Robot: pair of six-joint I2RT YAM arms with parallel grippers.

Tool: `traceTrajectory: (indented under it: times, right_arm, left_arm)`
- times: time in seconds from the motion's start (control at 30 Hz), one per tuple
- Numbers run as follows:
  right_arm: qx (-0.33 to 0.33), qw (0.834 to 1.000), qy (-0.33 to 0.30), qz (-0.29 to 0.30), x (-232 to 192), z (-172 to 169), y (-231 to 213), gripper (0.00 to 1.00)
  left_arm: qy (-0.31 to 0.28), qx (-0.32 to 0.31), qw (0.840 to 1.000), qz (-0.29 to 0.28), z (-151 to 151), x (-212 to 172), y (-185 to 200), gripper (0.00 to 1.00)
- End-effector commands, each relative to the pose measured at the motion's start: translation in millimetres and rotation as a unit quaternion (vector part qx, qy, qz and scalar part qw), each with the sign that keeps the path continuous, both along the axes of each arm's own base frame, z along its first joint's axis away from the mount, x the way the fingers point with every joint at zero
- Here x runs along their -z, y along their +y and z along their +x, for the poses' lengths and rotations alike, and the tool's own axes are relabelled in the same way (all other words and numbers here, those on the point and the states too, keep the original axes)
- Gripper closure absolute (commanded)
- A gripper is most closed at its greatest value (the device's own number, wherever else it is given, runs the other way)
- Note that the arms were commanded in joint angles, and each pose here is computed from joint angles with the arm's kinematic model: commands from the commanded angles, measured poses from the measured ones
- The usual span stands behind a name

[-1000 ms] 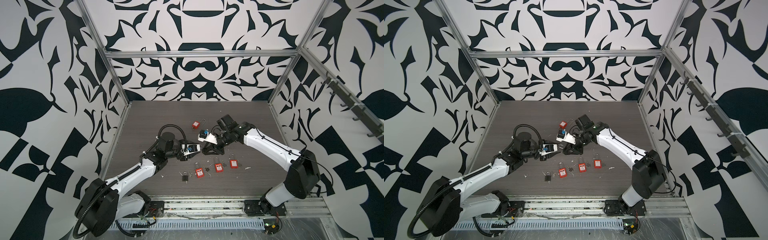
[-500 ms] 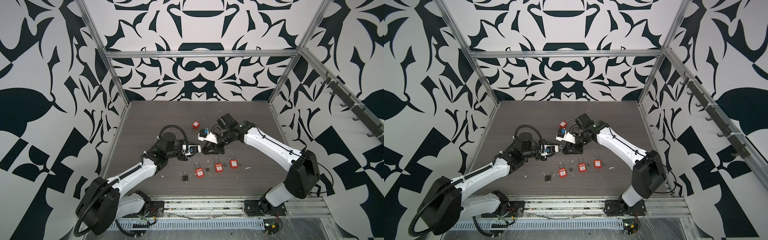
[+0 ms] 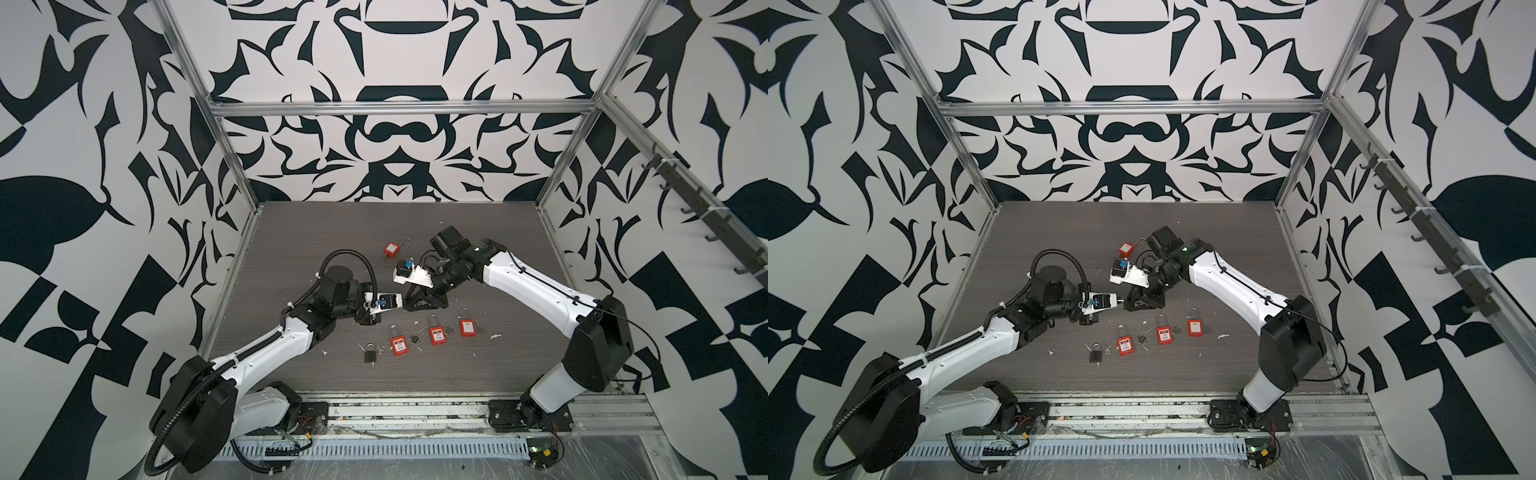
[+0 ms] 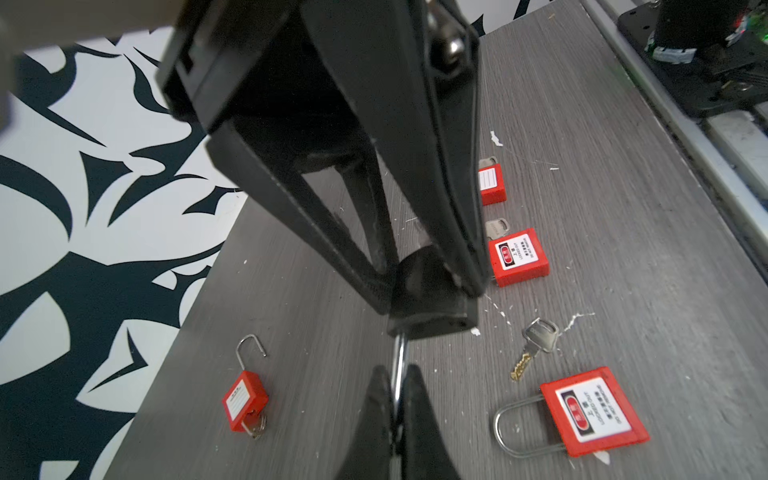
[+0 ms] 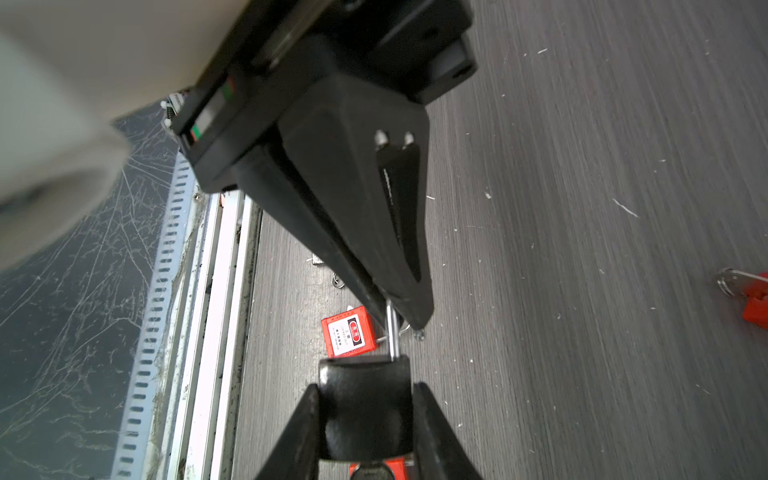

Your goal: Lock with the key

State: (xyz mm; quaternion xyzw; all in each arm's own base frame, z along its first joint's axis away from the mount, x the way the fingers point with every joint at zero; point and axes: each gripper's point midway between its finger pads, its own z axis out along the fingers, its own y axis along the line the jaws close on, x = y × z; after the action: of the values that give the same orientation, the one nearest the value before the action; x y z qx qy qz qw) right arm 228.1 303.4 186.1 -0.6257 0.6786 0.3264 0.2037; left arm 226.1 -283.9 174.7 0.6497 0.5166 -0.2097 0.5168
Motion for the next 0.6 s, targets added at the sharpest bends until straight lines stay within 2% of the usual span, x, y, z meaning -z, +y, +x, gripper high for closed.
traceTrajectory:
  times: [0.0, 0.3, 0.57]
  right_arm:
    - [0.012, 0.999, -0.038, 0.026, -26.1, 8.8, 5.8, 0.53]
    - [0.038, 0.990, -0.120, 0.058, -55.5, 14.3, -1.9, 0.42]
    - [0.046, 0.994, -0.096, 0.033, -34.3, 8.0, -9.6, 0.46]
  left_arm:
    - [0.026, 0.005, 0.999, -0.025, -5.9, -20.7, -3.6, 1.00]
    - [0.128, -0.019, 0.991, -0.030, -9.1, -20.9, 0.7, 1.00]
    - [0.192, -0.012, 0.980, -0.046, -15.5, -24.4, 2.0, 1.00]
